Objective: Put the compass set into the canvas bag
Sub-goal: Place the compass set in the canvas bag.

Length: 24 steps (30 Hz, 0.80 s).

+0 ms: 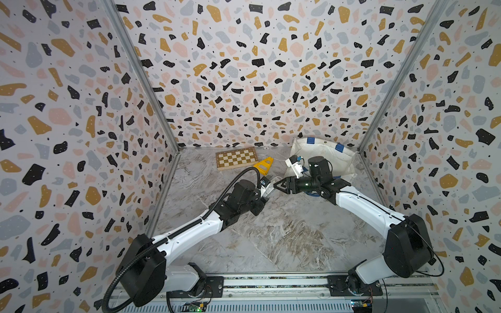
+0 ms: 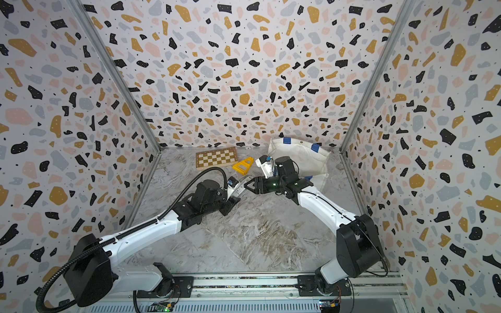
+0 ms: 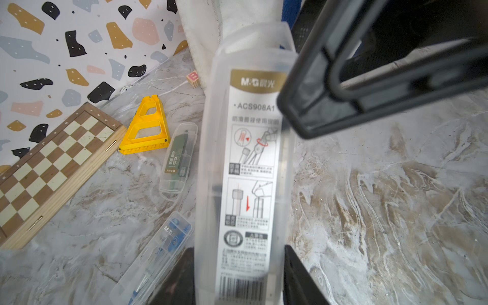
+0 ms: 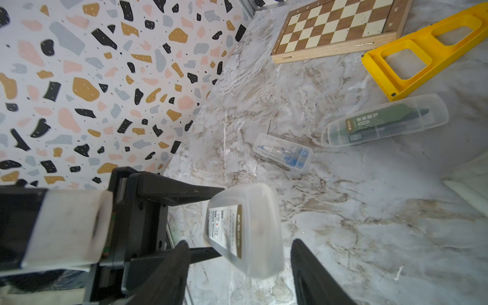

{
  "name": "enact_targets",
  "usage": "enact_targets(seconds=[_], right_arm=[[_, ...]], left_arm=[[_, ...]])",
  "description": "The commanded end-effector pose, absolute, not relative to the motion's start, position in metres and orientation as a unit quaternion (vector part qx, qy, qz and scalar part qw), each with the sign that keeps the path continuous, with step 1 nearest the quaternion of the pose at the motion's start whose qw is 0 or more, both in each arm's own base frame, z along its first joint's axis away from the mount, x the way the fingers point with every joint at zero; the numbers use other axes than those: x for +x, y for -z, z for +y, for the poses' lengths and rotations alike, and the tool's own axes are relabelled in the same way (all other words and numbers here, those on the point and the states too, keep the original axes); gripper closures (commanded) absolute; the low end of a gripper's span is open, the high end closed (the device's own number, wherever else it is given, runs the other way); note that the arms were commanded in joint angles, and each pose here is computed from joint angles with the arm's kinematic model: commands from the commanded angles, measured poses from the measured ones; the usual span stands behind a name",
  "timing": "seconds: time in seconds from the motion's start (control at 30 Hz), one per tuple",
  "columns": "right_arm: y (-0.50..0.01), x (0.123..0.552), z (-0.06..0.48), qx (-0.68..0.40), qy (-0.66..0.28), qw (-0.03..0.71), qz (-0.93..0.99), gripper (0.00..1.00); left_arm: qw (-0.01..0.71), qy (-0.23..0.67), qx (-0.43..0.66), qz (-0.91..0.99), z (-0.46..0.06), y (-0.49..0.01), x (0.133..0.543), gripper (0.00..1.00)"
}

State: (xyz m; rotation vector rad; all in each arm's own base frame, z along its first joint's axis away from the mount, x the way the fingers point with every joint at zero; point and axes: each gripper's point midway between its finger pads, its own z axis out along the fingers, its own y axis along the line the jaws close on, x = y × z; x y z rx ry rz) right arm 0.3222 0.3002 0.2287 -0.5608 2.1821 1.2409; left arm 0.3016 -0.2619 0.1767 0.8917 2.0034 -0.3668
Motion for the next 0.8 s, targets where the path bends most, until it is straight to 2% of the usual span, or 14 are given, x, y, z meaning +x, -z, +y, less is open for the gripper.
enact_targets(seconds=[0.0,0.2,0.37,0.6,0.7,0.73,0.77], right_arm=[[-0.245,0.323,0.304,-0.213,-0.493,0.289,0.792,0.43],[-0.239,0.323,0.306,-0.210,-0.498,0.283,0.793,0.58],[-0.236,0.320,0.309,-0.211,-0.500,0.277,0.793,0.62],[-0.234,0.320,0.313,-0.212,-0.500,0.274,0.794,0.72],[-0.236,0.321,0.313,-0.213,-0.498,0.278,0.793,0.77],[-0.238,0.320,0.313,-0.213,-0.497,0.280,0.793,0.79],[-0.240,0.321,0.312,-0.213,-0.494,0.284,0.794,0.80]], left_arm=[[0.471,0.163,0.347,0.794,-0.264,-0.194,0.304,0.85],[0.465,0.165,0.349,0.796,-0.266,-0.191,0.304,0.84],[0.464,0.168,0.349,0.796,-0.267,-0.190,0.304,0.84],[0.462,0.170,0.348,0.798,-0.268,-0.188,0.305,0.82],[0.462,0.169,0.347,0.799,-0.268,-0.188,0.305,0.78],[0.461,0.169,0.346,0.800,-0.268,-0.187,0.305,0.75],[0.461,0.166,0.344,0.801,-0.267,-0.187,0.306,0.67]])
